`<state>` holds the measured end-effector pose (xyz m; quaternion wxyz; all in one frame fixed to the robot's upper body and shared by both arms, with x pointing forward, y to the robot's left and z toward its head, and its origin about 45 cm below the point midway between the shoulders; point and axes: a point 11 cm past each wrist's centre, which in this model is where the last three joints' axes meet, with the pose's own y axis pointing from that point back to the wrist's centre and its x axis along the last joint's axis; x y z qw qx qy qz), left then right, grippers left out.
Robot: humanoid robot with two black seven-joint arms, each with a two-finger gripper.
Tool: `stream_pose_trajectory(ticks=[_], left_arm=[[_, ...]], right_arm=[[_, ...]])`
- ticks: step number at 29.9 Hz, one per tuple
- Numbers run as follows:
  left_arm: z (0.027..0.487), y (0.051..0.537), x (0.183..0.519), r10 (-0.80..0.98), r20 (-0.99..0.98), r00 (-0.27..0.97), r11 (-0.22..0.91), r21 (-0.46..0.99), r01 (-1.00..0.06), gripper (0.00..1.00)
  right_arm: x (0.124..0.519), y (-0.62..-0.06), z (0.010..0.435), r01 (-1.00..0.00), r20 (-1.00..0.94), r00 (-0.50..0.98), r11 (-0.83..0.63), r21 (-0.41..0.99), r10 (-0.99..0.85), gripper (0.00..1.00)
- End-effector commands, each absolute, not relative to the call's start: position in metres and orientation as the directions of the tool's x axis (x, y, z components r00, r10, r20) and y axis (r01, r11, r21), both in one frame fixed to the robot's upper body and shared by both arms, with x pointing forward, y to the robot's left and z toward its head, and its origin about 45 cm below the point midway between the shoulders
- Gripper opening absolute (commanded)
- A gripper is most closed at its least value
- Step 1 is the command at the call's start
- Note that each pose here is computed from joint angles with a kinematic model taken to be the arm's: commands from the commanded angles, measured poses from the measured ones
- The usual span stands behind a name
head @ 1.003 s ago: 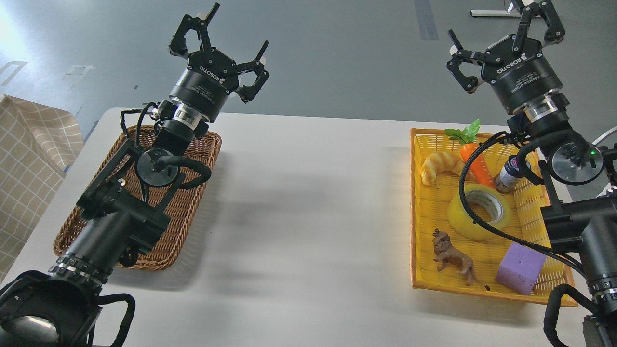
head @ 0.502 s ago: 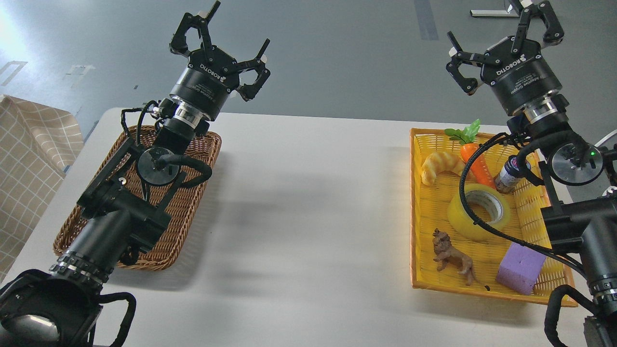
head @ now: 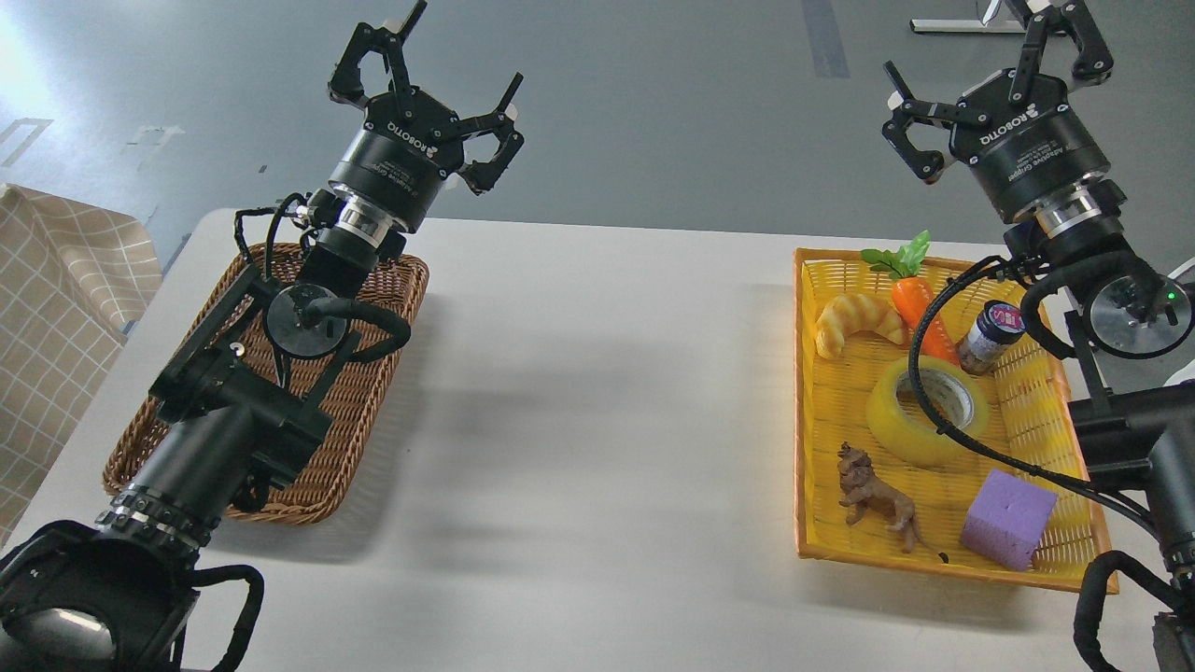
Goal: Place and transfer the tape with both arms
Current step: 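Raise the right gripper and swing it outward beside the yellow tray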
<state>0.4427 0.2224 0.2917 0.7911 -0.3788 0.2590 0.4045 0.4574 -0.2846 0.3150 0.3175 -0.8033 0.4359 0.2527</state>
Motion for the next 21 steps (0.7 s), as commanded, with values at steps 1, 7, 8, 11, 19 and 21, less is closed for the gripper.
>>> stream_pose_trajectory(ticks=[1, 7, 8, 11, 19, 21], left_arm=[[0.2922, 0.2228, 0.4429, 0.445, -0.715, 0.539, 0.386, -0.390, -0.836, 0.98], [0.2915, 0.2230, 0.4426, 0.445, -0.716, 0.538, 0.385, -0.389, -0.837, 0.98], [0.2915, 0.2230, 0.4426, 0.445, -0.716, 0.538, 0.385, -0.389, -0.837, 0.98], [0.2917, 0.2230, 0.4430, 0.445, -0.716, 0.538, 0.385, -0.389, -0.837, 0.98], [0.2910, 0.2232, 0.4427, 0.446, -0.717, 0.537, 0.385, -0.388, -0.838, 0.98], [0.2921, 0.2246, 0.4431, 0.448, -0.715, 0.537, 0.383, -0.389, -0.838, 0.98]], right_arm=[[0.4579, -0.2853, 0.3175, -0.860, -0.680, 0.495, -0.417, -0.295, -0.540, 1.00], [0.4580, -0.2855, 0.3171, -0.860, -0.681, 0.494, -0.417, -0.294, -0.540, 1.00], [0.4580, -0.2855, 0.3171, -0.860, -0.681, 0.494, -0.417, -0.294, -0.540, 1.00], [0.4580, -0.2851, 0.3169, -0.860, -0.681, 0.494, -0.418, -0.293, -0.540, 1.00], [0.4577, -0.2844, 0.3206, -0.856, -0.674, 0.503, -0.420, -0.302, -0.541, 1.00], [0.4580, -0.2830, 0.3241, -0.852, -0.670, 0.511, -0.421, -0.311, -0.539, 1.00]])
